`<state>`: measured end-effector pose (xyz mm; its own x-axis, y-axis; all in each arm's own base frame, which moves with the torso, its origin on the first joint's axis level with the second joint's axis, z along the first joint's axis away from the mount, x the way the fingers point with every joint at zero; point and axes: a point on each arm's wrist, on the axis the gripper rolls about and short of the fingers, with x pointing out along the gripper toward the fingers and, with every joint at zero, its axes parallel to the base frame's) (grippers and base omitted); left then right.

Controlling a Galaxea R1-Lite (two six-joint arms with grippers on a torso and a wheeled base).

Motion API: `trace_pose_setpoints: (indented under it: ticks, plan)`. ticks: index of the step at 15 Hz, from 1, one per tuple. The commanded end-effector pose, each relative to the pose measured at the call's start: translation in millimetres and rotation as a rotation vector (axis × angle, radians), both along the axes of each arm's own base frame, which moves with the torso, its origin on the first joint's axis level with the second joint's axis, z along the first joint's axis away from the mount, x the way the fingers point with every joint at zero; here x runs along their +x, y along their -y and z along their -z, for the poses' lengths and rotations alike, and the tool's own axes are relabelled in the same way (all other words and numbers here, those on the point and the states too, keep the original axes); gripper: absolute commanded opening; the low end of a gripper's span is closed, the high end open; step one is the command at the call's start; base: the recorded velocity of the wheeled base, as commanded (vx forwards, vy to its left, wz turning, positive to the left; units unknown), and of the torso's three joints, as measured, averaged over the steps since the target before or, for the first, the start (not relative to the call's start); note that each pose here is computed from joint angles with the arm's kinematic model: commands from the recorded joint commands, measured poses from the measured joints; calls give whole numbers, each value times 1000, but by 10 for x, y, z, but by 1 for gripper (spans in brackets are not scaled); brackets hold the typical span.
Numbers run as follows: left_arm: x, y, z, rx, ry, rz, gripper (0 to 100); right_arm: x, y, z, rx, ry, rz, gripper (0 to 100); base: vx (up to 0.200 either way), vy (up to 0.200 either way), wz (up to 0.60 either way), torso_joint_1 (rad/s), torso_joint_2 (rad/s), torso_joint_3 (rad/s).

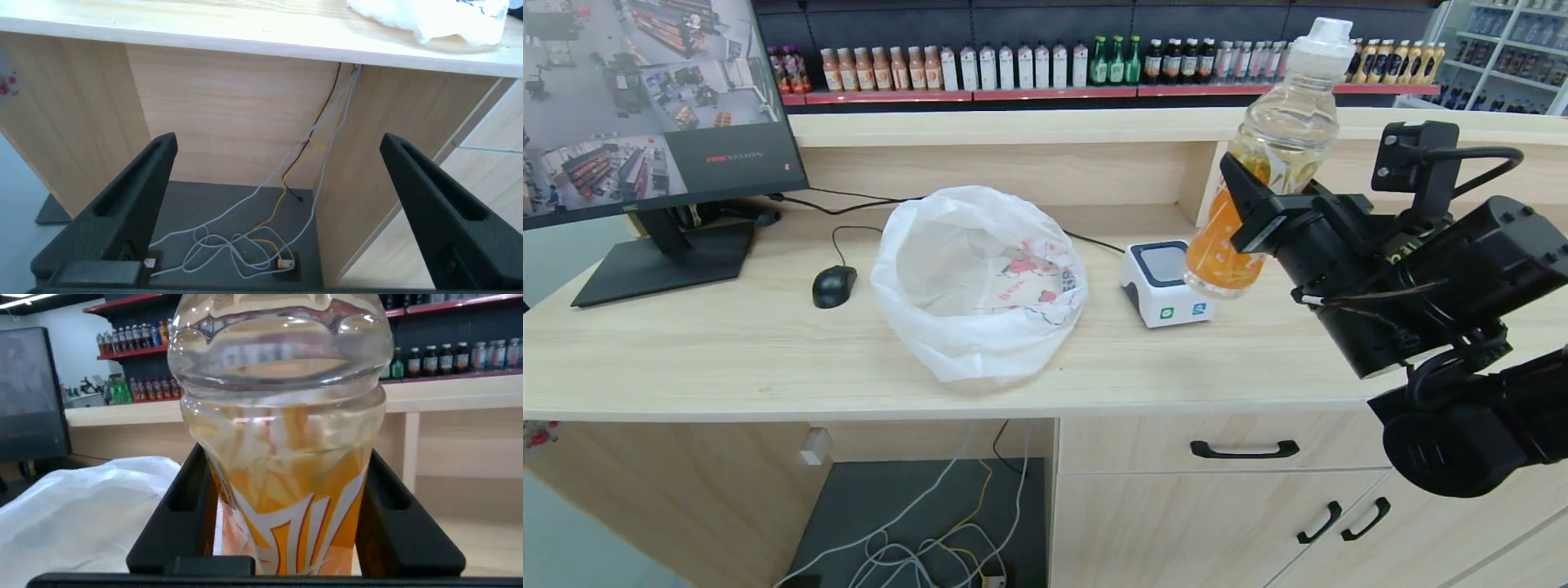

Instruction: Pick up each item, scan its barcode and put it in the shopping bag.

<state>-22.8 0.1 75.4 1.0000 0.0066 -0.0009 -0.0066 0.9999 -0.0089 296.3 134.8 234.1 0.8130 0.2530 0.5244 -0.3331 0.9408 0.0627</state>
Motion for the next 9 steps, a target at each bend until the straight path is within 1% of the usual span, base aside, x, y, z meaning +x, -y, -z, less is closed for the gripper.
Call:
trace_pose_setpoints:
  ticks: [1,8,9]
  plan:
    - [0,0,0,0,1,-1,100,-13,8,-17,3,5,0,0,0,0,0,0,0,0]
    - [0,0,0,-2,1,-1,100,1,-27,-55,16,18,-15,0,0,0,0,0,0,0]
    - [0,0,0,-2,1,-1,100,32,-29,-77,38,17,-19,0,0,0,0,0,0,0]
